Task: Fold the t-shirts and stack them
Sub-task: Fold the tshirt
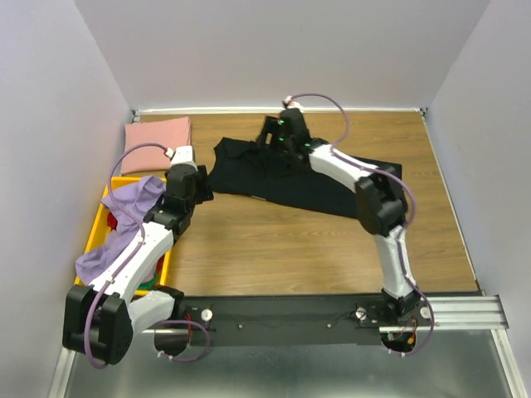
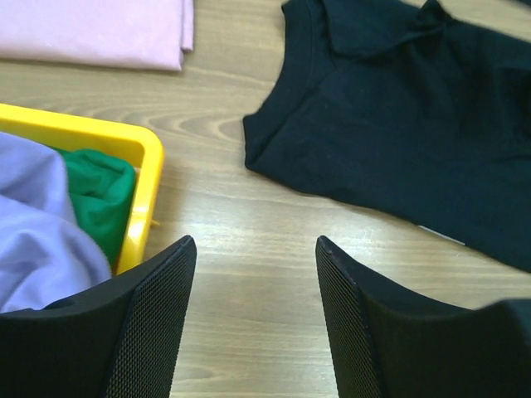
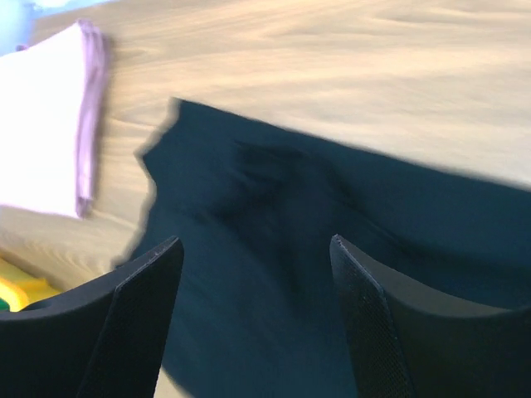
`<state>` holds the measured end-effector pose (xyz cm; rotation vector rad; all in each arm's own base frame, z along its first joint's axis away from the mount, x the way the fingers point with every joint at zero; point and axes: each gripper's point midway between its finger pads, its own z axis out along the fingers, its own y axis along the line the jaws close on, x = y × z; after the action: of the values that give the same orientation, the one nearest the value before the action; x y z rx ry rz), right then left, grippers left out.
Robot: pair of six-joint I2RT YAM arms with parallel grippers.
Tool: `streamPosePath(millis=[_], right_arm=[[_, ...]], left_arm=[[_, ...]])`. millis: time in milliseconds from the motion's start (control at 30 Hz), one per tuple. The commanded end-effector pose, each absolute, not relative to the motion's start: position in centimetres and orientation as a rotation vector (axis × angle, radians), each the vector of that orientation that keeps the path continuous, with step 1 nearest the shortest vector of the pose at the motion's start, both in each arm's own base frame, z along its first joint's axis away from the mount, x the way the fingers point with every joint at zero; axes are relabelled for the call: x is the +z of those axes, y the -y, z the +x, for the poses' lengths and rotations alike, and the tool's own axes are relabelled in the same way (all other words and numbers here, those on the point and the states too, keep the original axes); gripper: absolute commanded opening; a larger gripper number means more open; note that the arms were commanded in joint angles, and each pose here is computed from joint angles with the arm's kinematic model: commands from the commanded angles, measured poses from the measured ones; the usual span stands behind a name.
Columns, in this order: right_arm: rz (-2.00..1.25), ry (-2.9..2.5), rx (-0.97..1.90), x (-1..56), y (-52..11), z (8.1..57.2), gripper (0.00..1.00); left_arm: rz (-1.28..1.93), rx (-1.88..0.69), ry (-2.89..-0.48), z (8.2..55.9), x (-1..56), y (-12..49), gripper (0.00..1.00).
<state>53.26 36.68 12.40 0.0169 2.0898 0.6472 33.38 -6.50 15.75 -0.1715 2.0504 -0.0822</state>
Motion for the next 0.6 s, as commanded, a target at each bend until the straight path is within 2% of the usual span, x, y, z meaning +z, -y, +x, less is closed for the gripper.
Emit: streamPosePath(millis=[0, 33, 67, 100, 200, 333, 567], right_arm=[[0.114, -2.084, 0.55, 17.6, -27.7, 51.3, 0.78], [0.144, -2.116, 0.525, 17.1, -25.3, 48.8, 0.79], [0.195, -2.121, 0.501, 17.0, -22.8, 48.2, 0.79], [0.263, -2.196, 0.455, 13.7, -20.3, 45.6, 0.8], [0.429, -2.168, 0.438, 14.3, -13.7, 42.7, 0.8], [0.699, -2.184, 0.358, 10.5, -4.5, 37.1, 0.8], [1.006, -2.117, 0.198, 8.5, 2.5, 31.7, 0.89]], left_arm=[[-0.197, -0.124, -2.106, 34.6, 15.0, 7.5, 0.68], [-0.209, -0.129, -2.118, 35.0, 15.1, 7.6, 0.69], [-0.22, -0.125, -2.159, 35.4, 13.9, 7.8, 0.69], [-0.231, -0.126, -2.164, 35.9, 14.1, 7.8, 0.7], [-0.258, -0.113, -2.238, 37.2, 12.2, 7.8, 0.7], [-0.316, -0.101, -2.311, 38.7, 9.5, 7.0, 0.69], [-0.352, -0.123, -2.386, 40.6, 7.2, 6.8, 0.69]])
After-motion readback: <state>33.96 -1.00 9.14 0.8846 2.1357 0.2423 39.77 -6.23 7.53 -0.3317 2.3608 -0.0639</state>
